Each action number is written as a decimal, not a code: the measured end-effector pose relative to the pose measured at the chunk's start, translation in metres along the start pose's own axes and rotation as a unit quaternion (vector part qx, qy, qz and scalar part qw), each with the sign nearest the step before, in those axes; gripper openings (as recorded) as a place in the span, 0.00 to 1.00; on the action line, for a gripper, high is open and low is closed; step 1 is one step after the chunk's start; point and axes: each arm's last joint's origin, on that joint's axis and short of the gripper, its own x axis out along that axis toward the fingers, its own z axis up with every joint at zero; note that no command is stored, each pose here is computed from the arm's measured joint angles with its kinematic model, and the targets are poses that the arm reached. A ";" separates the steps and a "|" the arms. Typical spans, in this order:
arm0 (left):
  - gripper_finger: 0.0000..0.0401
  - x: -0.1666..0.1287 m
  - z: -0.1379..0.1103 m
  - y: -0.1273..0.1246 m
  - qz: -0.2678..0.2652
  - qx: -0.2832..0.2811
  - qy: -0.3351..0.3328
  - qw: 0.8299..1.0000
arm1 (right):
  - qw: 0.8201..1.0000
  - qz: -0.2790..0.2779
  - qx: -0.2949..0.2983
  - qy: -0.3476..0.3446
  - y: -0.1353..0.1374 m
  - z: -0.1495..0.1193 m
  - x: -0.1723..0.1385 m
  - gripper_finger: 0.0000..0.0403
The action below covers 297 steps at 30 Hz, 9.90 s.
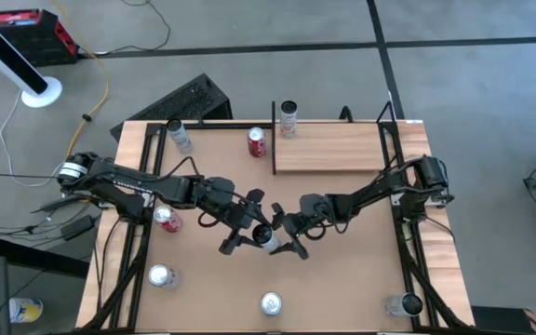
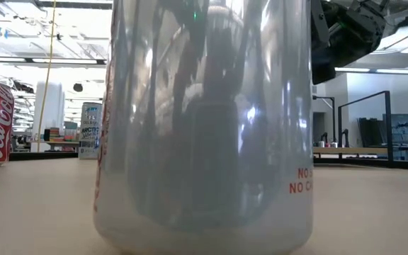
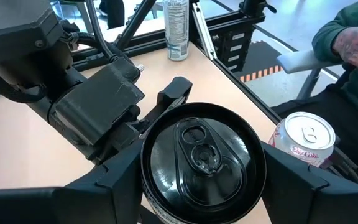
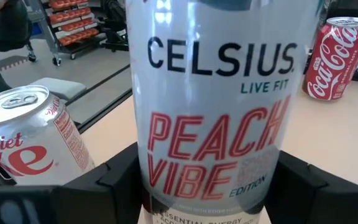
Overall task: Place canned beverage on shelf
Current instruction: Put the white-pink soda can on the shelf align with the other white-pink soda can
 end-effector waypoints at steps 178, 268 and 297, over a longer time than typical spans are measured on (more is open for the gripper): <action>0.88 -0.090 -0.026 -0.029 0.164 -0.086 0.023 0.983 | 0.972 -0.224 0.016 0.061 0.037 0.035 -0.026 0.95; 0.00 0.008 -0.124 -0.029 0.054 -0.091 0.093 0.990 | 0.973 -0.202 0.040 0.108 0.014 -0.008 -0.003 0.05; 0.00 0.003 -0.129 -0.019 0.072 -0.105 0.116 0.985 | 0.978 -0.161 0.041 0.124 0.041 0.018 -0.017 0.07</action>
